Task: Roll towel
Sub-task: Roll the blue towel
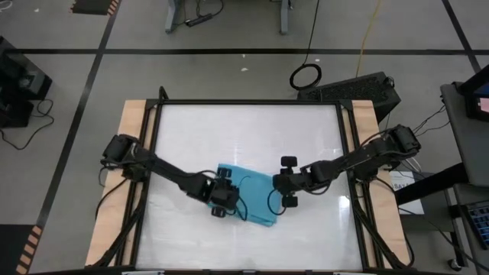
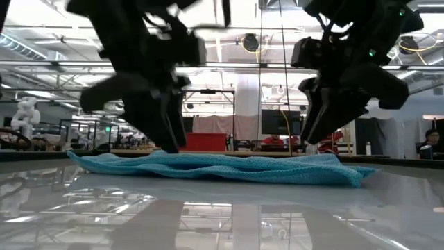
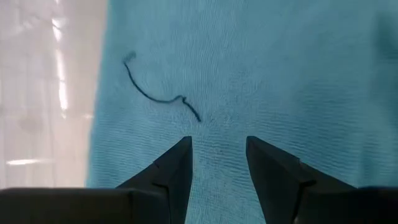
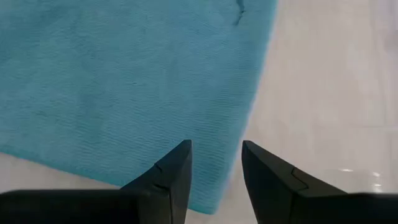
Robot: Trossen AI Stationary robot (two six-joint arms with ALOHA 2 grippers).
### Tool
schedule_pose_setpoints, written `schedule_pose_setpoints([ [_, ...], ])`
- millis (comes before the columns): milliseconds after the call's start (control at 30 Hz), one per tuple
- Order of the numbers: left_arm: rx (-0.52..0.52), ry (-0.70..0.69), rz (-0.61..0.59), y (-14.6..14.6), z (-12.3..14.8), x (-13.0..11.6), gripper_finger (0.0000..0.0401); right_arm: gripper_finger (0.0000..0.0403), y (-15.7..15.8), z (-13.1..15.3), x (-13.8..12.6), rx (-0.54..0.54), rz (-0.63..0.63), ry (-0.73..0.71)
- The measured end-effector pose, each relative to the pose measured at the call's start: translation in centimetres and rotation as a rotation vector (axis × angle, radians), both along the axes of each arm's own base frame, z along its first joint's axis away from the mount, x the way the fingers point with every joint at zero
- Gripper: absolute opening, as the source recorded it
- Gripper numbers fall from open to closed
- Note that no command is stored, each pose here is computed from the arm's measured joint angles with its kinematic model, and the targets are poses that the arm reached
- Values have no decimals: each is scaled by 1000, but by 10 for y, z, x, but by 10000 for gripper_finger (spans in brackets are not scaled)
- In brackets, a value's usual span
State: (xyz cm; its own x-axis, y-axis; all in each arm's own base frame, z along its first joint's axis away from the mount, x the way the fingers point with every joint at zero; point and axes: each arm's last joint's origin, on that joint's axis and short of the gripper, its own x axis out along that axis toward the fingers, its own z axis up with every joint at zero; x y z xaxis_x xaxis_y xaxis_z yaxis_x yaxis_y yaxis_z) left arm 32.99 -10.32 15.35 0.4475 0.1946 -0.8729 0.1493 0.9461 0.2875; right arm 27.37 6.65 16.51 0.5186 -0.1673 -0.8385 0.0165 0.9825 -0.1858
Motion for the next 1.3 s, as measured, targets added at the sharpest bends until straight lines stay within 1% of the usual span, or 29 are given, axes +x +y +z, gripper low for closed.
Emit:
schedule_pose_setpoints([
  [67, -23, 27, -1, 5, -10, 4, 157, 132, 0, -6, -2, 31, -1, -9],
  [133, -13, 52, -5, 9, -17, 7, 157, 132, 0, -11, -5, 65, -8, -16],
  [267, 25, 73, -55, 15, -21, 10, 157, 132, 5, -25, -12, 171, -22, -28],
  [333, 81, 77, -84, 18, -21, 11, 157, 132, 10, -32, -15, 225, -27, -28],
  [433, 192, 93, -150, 24, -20, 11, 157, 132, 22, -38, -16, 289, -23, -33],
  [533, 293, 121, -233, 33, -20, 13, 157, 132, 40, -41, -12, 379, 9, -90],
  [600, 349, 139, -270, 41, -19, 15, 157, 132, 52, -42, -5, 451, 38, -158],
  [700, 412, 142, -296, 55, -18, 21, 157, 132, 67, -44, 3, 540, 86, -247],
  [800, 471, 150, -287, 66, -13, 24, 157, 132, 78, -38, 11, 574, 133, -290],
  [900, 490, 117, -282, 68, 1, 27, 157, 132, 87, -23, 17, 567, 185, -329],
  [967, 490, 76, -283, 64, 12, 27, 157, 132, 89, -13, 18, 517, 206, -323],
  [1033, 469, 35, -279, 57, 21, 26, 157, 132, 87, -3, 16, 417, 192, -291],
  [1100, 406, 8, -273, 50, 25, 23, 157, 132, 83, 1, 14, 302, 159, -237],
  [1167, 324, 5, -262, 44, 24, 20, 157, 132, 77, 0, 10, 199, 130, -180],
  [1200, 276, 17, -256, 40, 23, 18, 157, 132, 74, -2, 9, 167, 124, -155],
  [1300, 145, 52, -235, 31, 18, 12, 157, 132, 64, -4, 10, 124, 112, -113],
])
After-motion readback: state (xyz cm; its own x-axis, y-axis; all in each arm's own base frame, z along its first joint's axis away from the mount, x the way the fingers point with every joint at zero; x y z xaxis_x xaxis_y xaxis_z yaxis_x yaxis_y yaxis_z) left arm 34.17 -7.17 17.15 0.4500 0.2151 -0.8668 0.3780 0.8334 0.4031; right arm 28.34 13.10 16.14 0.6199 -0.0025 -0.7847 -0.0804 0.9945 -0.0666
